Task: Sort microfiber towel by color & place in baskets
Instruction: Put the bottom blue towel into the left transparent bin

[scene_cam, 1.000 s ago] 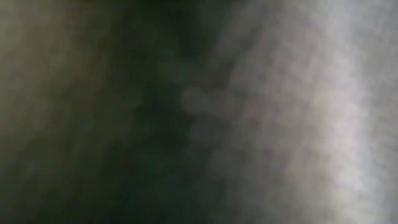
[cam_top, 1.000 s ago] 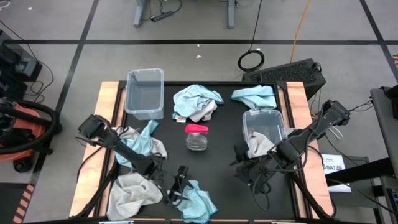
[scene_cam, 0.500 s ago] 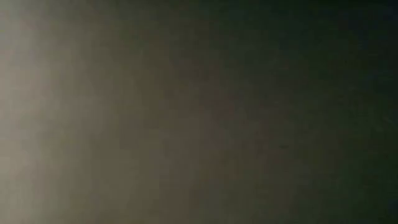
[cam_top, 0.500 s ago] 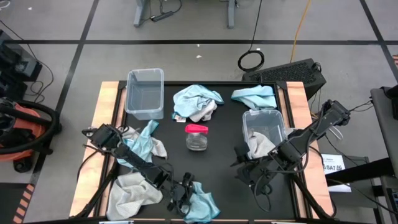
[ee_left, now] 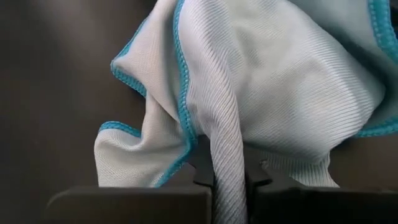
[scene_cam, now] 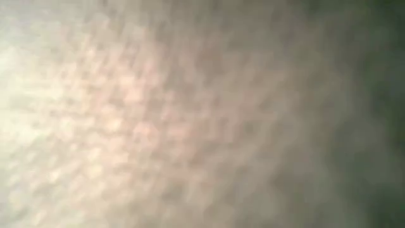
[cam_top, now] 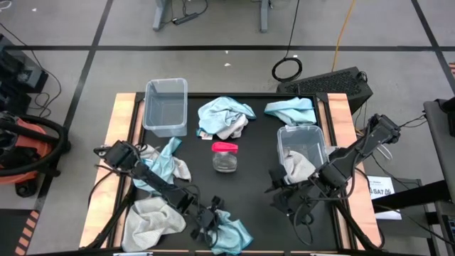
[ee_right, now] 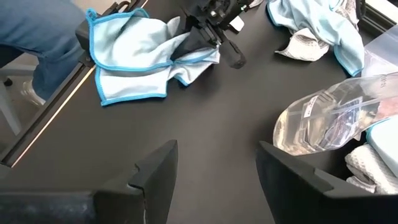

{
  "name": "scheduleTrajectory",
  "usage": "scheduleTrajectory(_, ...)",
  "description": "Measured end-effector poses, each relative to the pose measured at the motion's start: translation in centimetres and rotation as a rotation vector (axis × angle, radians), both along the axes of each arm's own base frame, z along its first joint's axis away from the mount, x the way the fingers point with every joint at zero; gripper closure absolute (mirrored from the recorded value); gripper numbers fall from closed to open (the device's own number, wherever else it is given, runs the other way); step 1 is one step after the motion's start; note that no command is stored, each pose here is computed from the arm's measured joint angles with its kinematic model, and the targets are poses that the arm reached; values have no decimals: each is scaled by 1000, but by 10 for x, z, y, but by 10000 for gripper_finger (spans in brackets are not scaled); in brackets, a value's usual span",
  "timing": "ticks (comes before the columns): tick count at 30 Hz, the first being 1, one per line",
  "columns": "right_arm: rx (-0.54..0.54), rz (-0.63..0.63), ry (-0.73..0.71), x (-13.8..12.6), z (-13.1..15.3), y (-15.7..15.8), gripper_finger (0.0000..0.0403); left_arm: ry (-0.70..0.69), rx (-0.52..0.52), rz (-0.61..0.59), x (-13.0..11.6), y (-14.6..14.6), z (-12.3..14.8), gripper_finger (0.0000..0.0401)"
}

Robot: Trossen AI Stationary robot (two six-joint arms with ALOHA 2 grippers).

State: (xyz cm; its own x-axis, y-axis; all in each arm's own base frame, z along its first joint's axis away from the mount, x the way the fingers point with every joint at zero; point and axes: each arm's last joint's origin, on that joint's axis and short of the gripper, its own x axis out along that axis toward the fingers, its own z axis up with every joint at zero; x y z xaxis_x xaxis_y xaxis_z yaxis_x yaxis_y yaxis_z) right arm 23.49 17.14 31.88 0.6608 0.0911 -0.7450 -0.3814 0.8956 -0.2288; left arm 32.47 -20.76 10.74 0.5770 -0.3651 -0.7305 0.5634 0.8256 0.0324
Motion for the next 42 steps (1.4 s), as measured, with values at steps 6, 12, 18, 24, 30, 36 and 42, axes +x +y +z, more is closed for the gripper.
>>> scheduleTrajectory(6, 5, -6, 2, 0, 0, 0, 195, 10, 104, 27, -5, 15, 19, 384)
scheduleTrajectory(12, 2, -6, 5, 0, 0, 0, 195, -24, 183, 71, -15, 30, 56, 384)
scheduleTrajectory(18, -3, -5, 10, -1, -1, -1, 195, -47, 236, 100, -29, 41, 86, 384)
scheduleTrajectory(24, -8, -3, 15, -1, -1, -1, 195, -35, 337, 168, -48, 56, 111, 384)
scheduleTrajectory(30, -12, -1, 16, -1, -1, -1, 195, -79, 409, 262, -70, 72, 141, 384)
scheduleTrajectory(36, -16, 0, 20, -2, -1, -1, 195, -140, 495, 362, -98, 93, 172, 384)
scheduleTrajectory(42, -17, 0, 21, -2, -2, -1, 195, -206, 551, 454, -124, 112, 196, 384)
